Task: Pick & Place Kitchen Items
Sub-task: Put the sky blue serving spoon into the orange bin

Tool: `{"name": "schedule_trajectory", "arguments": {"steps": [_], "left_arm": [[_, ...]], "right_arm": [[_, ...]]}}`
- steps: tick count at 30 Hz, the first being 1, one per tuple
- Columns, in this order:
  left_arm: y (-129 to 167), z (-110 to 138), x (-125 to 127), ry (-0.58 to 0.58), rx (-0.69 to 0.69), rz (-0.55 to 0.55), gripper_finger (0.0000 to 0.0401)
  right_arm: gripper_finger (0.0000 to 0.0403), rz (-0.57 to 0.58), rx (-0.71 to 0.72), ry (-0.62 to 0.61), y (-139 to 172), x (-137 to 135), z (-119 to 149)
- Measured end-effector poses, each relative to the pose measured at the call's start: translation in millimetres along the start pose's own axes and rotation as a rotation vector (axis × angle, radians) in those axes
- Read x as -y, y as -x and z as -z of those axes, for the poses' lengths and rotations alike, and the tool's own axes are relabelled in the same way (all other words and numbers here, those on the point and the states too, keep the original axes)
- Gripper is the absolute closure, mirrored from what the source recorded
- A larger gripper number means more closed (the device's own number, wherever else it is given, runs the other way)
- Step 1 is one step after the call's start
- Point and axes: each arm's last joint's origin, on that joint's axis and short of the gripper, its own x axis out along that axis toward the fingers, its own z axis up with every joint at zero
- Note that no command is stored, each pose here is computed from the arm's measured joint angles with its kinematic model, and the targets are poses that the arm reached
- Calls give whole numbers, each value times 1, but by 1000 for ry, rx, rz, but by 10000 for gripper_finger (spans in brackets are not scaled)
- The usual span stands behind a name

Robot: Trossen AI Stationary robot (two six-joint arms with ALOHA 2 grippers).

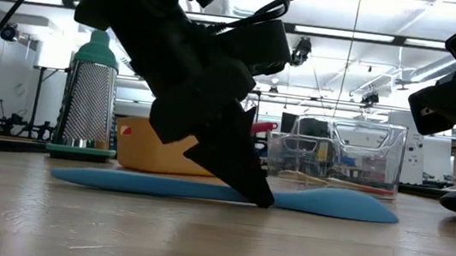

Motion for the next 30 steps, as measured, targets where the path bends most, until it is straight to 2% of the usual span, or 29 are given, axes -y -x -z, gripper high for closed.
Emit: {"name": "schedule_trajectory", "arguments": {"steps": [2,9,15,20,25,30], "left_arm": [[0,0,0,-2,-1,-2,364],[5,-4,-1,-27,14,-1,364],[30,-13,-6,-80,6,8,363],[59,-26,-11,-76,51,1,363],[88,-33,-21,-89,61,-79,363],[121,-47,-40,-95,172,-309,363]], "right_arm": [[394,0,0,0,0,0,0],[394,2,0,1,0,0,0],[394,3,-1,2,0,0,0],[394,3,-2,2,0,0,0],[394,2,-1,2,0,0,0],[394,2,0,2,0,0,0]]}}
